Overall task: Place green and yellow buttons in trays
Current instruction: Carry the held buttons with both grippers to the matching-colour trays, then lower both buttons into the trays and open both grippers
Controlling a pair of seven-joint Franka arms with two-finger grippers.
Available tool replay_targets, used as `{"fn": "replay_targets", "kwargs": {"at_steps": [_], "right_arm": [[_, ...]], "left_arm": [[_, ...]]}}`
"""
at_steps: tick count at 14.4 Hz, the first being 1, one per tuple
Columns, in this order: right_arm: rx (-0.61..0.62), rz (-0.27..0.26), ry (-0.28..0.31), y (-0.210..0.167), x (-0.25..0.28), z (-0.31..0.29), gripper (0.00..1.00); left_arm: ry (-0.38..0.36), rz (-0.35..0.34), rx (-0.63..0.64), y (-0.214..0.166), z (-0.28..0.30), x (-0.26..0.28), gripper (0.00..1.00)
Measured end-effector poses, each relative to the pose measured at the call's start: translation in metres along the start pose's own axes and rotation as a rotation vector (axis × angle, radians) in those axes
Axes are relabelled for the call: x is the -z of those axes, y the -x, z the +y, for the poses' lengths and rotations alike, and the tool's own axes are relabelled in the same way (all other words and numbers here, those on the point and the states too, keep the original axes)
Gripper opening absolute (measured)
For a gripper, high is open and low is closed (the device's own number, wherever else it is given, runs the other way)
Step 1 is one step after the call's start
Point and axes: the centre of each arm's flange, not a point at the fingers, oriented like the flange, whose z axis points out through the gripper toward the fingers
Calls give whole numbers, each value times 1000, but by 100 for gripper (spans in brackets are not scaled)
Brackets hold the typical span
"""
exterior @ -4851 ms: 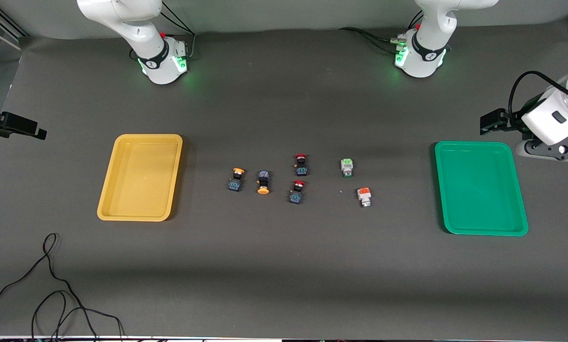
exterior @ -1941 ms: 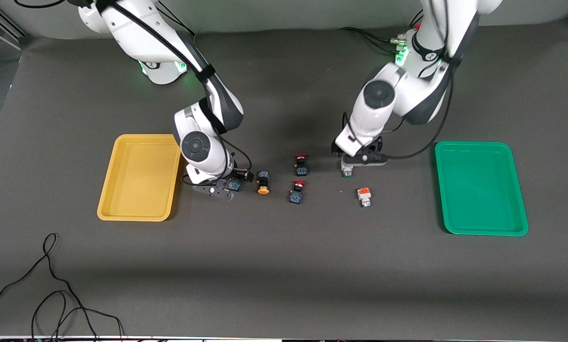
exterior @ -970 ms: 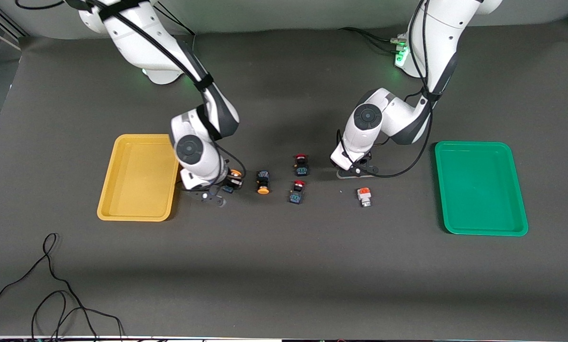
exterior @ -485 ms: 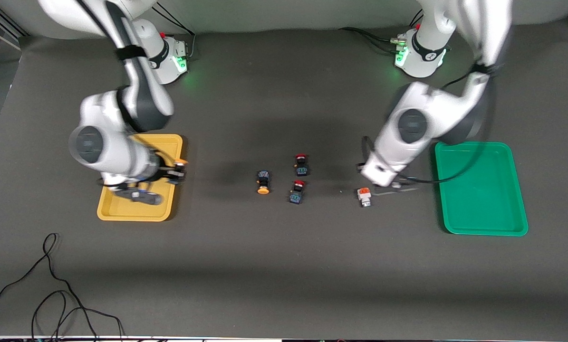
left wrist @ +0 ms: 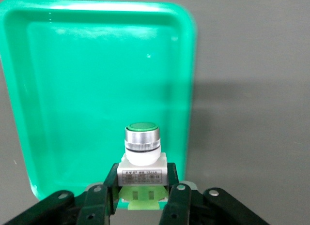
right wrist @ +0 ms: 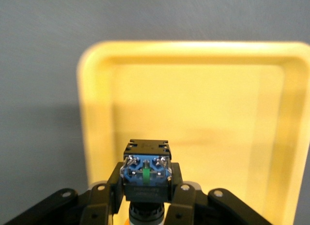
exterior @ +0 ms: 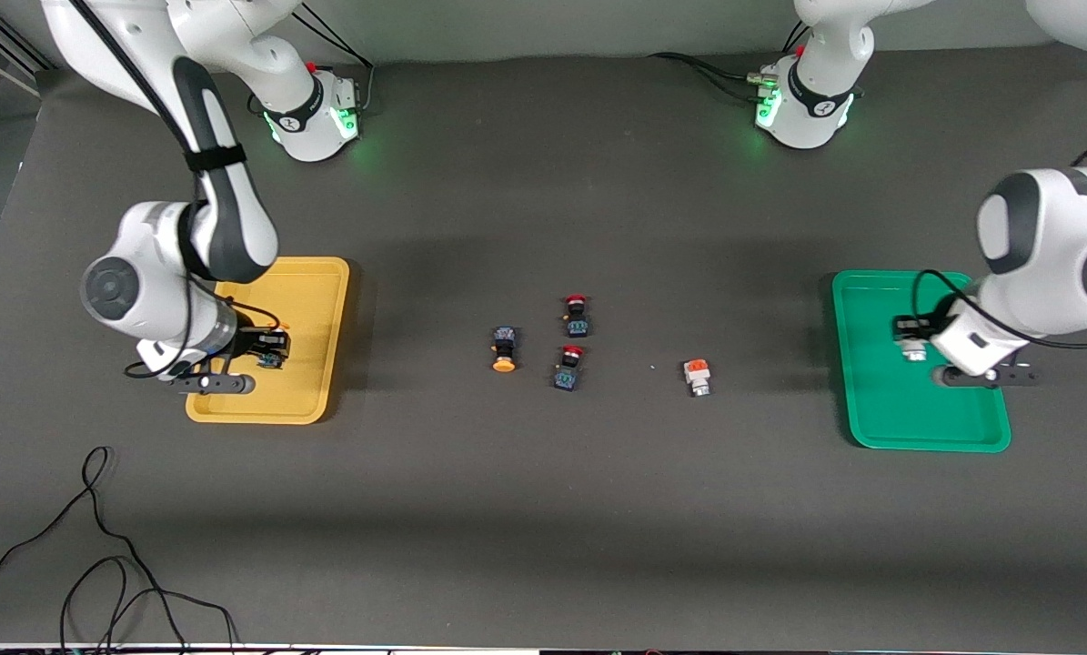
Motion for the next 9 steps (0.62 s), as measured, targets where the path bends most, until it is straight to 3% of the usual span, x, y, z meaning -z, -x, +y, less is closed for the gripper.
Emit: {"fn": "replay_targets", "kwargs": {"at_steps": [5,7,9], "right_arm": [[-5,23,38,17,-57,-2,41],[5,19,34,18,-60,-11,41],[14,23,27,17,-56,-13,56]], "left_arm": [[-3,31,-68,-3,4,-114,41],[-4,34,-73,-4,4,-116,57],[-10,51,-74,-7,4,-107,79]]}}
